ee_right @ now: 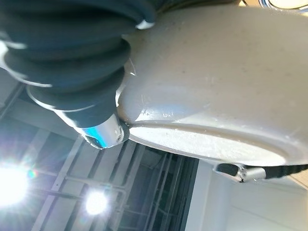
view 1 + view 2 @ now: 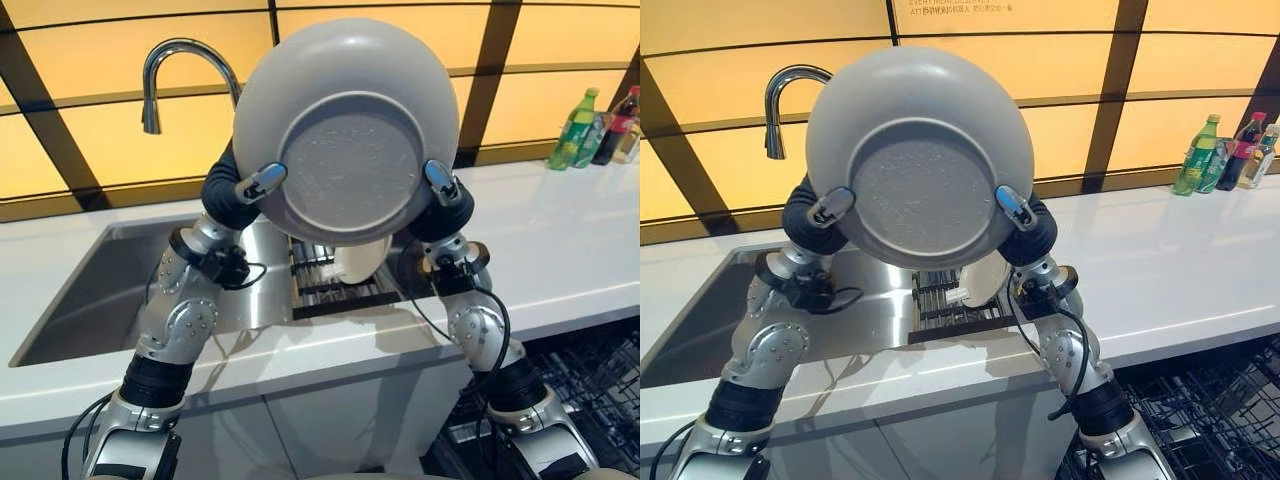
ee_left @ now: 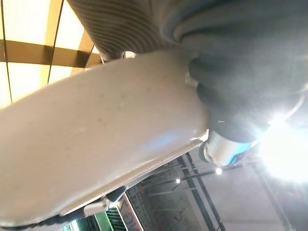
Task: Pick up plates and place into dishwasher.
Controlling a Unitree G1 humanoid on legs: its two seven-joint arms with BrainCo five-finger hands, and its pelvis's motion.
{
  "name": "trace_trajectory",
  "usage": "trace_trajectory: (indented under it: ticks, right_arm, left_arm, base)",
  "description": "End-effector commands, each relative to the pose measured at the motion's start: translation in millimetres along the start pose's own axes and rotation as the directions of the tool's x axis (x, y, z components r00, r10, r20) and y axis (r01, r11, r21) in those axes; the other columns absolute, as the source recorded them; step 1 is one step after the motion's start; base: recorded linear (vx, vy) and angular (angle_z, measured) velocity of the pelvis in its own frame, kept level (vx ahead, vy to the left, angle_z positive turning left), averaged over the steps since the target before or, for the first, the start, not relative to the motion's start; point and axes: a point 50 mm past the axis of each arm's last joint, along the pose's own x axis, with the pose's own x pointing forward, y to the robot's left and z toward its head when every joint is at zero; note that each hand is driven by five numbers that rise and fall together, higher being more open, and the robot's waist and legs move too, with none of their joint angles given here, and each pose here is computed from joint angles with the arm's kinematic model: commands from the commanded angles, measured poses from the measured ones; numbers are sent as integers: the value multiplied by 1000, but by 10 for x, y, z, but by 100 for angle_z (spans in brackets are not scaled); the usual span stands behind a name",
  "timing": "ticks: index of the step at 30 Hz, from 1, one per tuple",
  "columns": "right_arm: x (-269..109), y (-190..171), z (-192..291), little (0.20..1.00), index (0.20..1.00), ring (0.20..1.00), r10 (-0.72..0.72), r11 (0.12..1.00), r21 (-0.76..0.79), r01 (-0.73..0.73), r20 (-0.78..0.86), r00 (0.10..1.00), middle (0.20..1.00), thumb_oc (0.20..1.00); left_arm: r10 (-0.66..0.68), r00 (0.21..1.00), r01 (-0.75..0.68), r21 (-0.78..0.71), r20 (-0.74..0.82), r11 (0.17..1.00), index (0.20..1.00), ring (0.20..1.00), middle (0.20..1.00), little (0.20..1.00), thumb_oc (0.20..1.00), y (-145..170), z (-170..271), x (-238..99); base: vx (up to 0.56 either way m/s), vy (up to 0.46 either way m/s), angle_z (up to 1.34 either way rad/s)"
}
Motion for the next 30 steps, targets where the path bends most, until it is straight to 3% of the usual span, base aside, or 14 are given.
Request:
trace_trajectory:
  ticks: [1, 13, 14, 15, 16, 22, 30]
  right_arm:
    - [284, 328, -22, 200, 200, 200, 175, 985, -3, -175, 25, 984, 200, 200]
    - [204, 177, 5, 200, 200, 200, 52, 990, -131, -56, -36, 998, 200, 200]
    - [199, 160, 14, 200, 200, 200, 40, 989, -141, -45, -34, 999, 200, 200]
    - [199, 158, 14, 200, 200, 200, 38, 989, -142, -43, -34, 999, 200, 200]
    - [185, 134, 39, 200, 200, 200, 22, 987, -161, -27, -32, 999, 200, 200]
    - [154, 71, 134, 200, 200, 200, -19, 972, -236, 15, -13, 1000, 200, 200]
    - [53, -33, 308, 200, 200, 200, -96, 932, -351, 90, 0, 995, 200, 200]
  left_arm:
    - [-33, 993, 32, -8, -112, 999, 200, 200, 200, 200, 200, 13, -225, 81]
    - [37, 989, -36, 15, -142, 999, 200, 200, 200, 200, 200, 62, -251, 49]
    - [67, 985, -65, 16, -159, 998, 539, 539, 539, 539, 539, 93, -264, 32]
    - [72, 984, -70, 15, -160, 997, 677, 677, 677, 677, 677, 97, -265, 30]
    - [137, 975, -134, 29, -175, 991, 1000, 1000, 1000, 1000, 1000, 154, -272, -4]
    - [317, 938, -318, 20, -138, 948, 1000, 1000, 1000, 1000, 1000, 313, -242, -132]
    - [487, 871, -475, 144, -65, 868, 1000, 1000, 1000, 1000, 1000, 510, -101, -343]
  base:
    - [0, 0, 0]
    - [0, 0, 0]
    - [0, 0, 0]
    - [-43, 8, 2]
    - [-38, 4, 2]
    - [-60, -8, 1]
    - [-37, -16, 0]
